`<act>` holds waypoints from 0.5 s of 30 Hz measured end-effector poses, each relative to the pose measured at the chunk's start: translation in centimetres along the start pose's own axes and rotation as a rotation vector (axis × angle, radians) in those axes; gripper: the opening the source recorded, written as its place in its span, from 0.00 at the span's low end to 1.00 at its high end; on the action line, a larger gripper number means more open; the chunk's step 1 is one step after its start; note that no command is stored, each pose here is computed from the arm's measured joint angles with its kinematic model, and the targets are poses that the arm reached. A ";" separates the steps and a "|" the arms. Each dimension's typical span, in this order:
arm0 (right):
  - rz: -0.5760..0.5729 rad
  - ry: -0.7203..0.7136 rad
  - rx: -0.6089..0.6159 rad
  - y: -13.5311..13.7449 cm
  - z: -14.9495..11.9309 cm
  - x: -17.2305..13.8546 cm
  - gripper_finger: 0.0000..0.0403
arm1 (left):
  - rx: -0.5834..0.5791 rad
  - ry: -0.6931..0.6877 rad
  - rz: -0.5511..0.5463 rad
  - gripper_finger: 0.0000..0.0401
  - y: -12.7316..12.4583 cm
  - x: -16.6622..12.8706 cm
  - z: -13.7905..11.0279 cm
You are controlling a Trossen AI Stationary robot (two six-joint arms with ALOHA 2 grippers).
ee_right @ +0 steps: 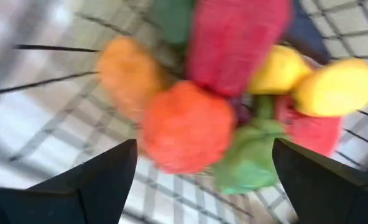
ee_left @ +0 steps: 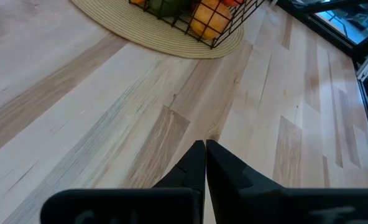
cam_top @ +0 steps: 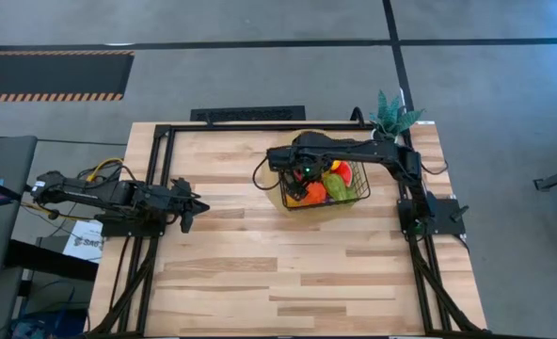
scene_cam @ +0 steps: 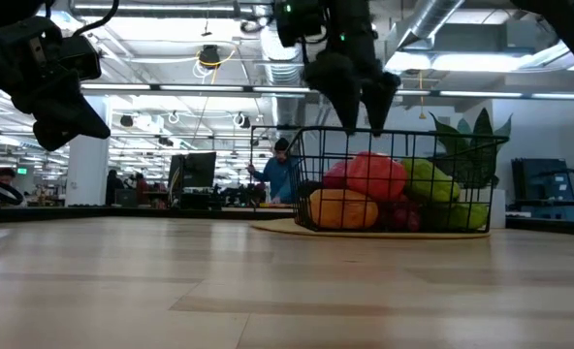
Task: Build produce basket
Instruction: Return to Home Position
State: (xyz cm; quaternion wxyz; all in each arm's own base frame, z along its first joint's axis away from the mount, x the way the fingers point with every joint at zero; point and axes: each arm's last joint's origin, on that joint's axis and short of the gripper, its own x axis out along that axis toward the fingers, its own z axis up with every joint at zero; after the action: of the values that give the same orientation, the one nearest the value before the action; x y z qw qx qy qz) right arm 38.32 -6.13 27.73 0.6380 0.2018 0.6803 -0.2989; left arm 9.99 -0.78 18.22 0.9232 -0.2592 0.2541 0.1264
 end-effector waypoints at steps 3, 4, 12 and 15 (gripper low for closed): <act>0.071 -0.024 -0.047 0.8 -0.7 -1.5 0.96 | 0.001 0.000 -0.001 0.00 0.0 0.0 0.0; 0.108 -0.038 -0.082 1.1 -1.1 -2.3 0.96 | 0.000 -0.001 0.000 0.00 0.0 0.0 0.0; 0.216 -0.103 -0.276 2.7 -2.6 -5.3 0.94 | 0.001 0.004 0.003 0.00 0.0 0.0 0.0; 0.232 -0.107 -0.220 2.9 -3.1 -5.9 0.91 | 0.001 0.005 0.003 0.00 0.0 0.0 0.0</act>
State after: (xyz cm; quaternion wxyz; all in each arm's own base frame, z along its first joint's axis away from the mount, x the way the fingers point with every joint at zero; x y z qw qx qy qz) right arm 38.47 -1.30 33.13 0.7220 0.1918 0.6459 -0.1573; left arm 9.95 -0.78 18.17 0.9226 -0.2585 0.2567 0.1271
